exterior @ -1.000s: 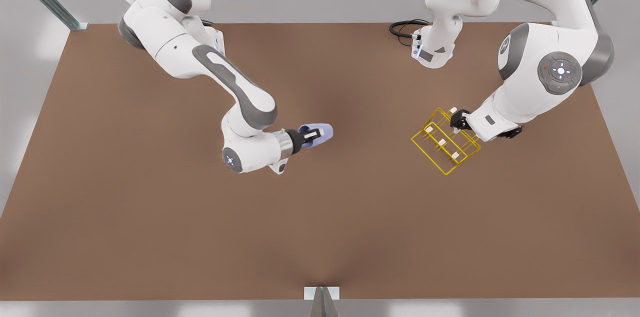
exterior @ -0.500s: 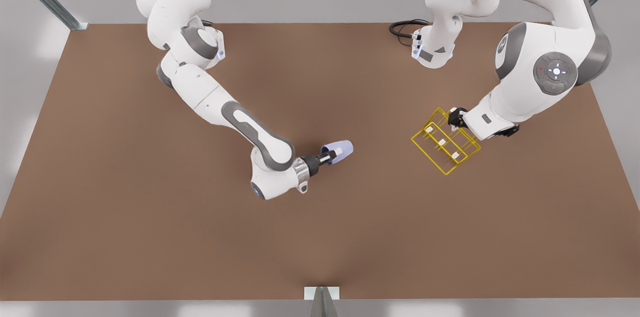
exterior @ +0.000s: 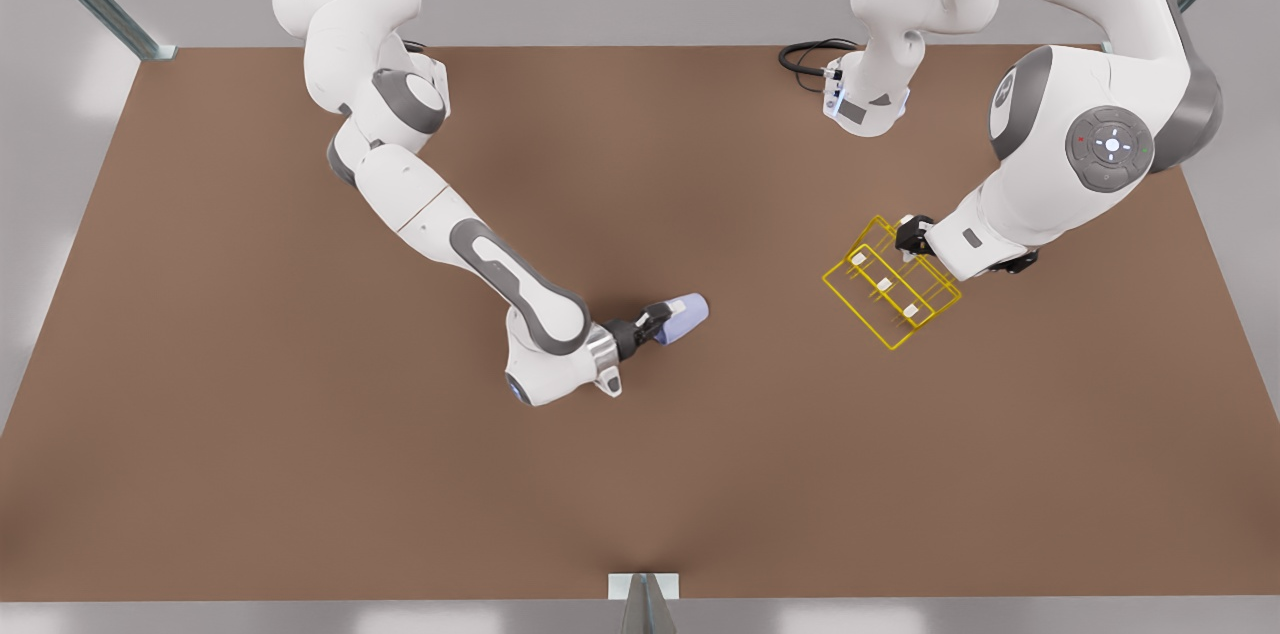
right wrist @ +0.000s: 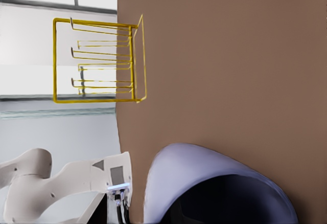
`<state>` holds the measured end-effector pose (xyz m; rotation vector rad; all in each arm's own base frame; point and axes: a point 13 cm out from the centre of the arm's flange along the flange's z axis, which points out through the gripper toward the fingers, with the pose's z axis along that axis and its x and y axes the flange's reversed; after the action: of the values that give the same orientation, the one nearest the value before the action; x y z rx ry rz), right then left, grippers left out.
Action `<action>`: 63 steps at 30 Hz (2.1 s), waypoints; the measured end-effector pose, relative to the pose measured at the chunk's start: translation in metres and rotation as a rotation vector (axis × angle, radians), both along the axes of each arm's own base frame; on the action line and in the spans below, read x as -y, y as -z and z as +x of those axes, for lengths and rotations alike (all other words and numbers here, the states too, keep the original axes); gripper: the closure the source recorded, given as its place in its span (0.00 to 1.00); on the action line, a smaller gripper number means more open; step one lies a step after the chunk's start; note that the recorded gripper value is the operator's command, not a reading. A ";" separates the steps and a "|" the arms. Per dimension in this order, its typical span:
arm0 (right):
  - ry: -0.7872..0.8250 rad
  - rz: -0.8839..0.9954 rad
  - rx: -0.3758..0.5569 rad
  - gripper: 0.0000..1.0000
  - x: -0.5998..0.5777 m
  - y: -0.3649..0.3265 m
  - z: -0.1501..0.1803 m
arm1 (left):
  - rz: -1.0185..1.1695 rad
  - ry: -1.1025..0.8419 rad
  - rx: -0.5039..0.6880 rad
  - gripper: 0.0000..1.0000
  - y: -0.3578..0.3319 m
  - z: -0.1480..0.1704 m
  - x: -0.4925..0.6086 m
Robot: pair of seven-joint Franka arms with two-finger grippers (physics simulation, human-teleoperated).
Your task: Place the cup on the cup holder
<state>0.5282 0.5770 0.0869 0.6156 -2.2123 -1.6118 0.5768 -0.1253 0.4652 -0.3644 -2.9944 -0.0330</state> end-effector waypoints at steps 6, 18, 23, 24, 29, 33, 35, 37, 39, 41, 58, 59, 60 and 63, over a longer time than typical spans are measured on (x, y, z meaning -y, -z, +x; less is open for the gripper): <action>-0.007 0.031 0.046 0.00 0.053 0.006 0.029 | 0.000 0.000 -0.001 0.00 0.000 0.000 0.000; -0.219 -0.614 0.662 0.00 0.366 -0.343 0.097 | 0.086 0.545 -0.213 0.00 0.227 -0.083 0.276; -0.116 -1.082 0.633 0.00 0.482 -0.383 0.061 | 0.067 0.645 -0.212 0.00 0.331 -0.114 0.247; -0.090 -1.117 0.624 0.00 0.490 -0.385 0.064 | 0.050 0.666 -0.183 0.00 0.335 -0.109 0.246; 0.073 -1.211 0.581 0.00 0.531 -0.383 0.093 | -0.052 0.760 -0.045 0.00 0.338 -0.093 0.273; 0.155 -1.233 0.582 0.00 0.529 -0.387 0.104 | -0.111 0.800 0.042 0.00 0.350 -0.082 0.288; 0.186 -1.239 0.578 0.00 0.526 -0.388 0.106 | -0.130 0.819 0.084 0.00 0.353 -0.075 0.295; 0.210 -1.245 0.572 0.00 0.524 -0.389 0.108 | -0.144 0.833 0.122 0.00 0.354 -0.067 0.300; 0.232 -1.252 0.561 0.00 0.524 -0.384 0.112 | -0.151 0.845 0.143 0.00 0.358 -0.062 0.302; 0.263 -1.254 0.561 0.00 0.525 -0.387 0.117 | -0.154 0.855 0.155 0.00 0.363 -0.059 0.302; 0.419 -1.289 0.495 0.00 0.548 -0.393 0.123 | -0.120 0.731 0.074 0.00 0.415 -0.071 0.284; 0.427 -1.292 0.490 0.00 0.551 -0.393 0.123 | -0.118 0.724 0.070 0.00 0.417 -0.072 0.284; 0.433 -1.294 0.488 0.00 0.553 -0.394 0.123 | -0.117 0.717 0.067 0.00 0.420 -0.073 0.284; 0.463 -1.304 0.479 0.00 0.564 -0.400 0.122 | -0.115 0.699 0.064 0.00 0.426 -0.073 0.285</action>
<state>0.6506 0.0125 0.4868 0.0675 -3.2090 0.1717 0.5038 -0.4102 0.0393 -1.4147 -2.7659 0.0637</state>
